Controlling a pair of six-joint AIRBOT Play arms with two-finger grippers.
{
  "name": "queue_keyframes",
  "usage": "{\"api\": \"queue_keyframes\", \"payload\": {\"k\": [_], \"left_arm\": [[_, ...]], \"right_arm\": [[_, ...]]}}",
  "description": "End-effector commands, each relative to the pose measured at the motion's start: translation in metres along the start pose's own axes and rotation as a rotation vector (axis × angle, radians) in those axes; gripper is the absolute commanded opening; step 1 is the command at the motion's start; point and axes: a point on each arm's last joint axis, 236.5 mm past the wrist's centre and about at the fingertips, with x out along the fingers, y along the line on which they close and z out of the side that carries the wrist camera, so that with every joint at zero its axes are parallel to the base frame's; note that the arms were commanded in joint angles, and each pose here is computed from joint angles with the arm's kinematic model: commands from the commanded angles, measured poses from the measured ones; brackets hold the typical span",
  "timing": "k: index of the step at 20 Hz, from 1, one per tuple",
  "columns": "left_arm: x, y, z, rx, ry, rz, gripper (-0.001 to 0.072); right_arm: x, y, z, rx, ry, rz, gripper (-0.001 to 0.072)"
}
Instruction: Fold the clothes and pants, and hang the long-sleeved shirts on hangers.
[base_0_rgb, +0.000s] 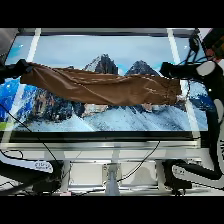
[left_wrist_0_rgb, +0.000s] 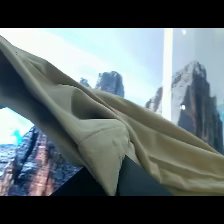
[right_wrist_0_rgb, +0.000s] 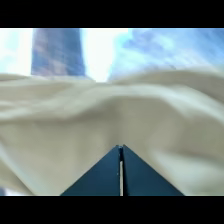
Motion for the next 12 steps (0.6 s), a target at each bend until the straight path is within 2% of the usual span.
{"api": "queue_keyframes", "payload": {"k": [1, 3, 7, 12], "left_arm": [[-0.021, -0.042, 0.011, 0.016, -0.019, -0.026, 0.0009], [-0.035, -0.063, 0.016, 0.046, -0.034, -0.046, 0.0009], [-0.06, -0.107, 0.024, 0.103, -0.064, -0.089, 0.0009], [-0.054, -0.149, -0.001, 0.095, 0.021, -0.18, 0.001]], "right_arm": [[0.031, 0.09, 0.03, -0.04, -0.225, 0.118, 0.0026], [0.071, 0.124, 0.006, -0.008, -0.182, 0.165, 0.0025], [0.157, 0.195, -0.063, -0.066, 0.024, 0.246, 0.0025], [0.221, 0.285, -0.118, -0.052, 0.102, 0.371, 0.0024]]}}
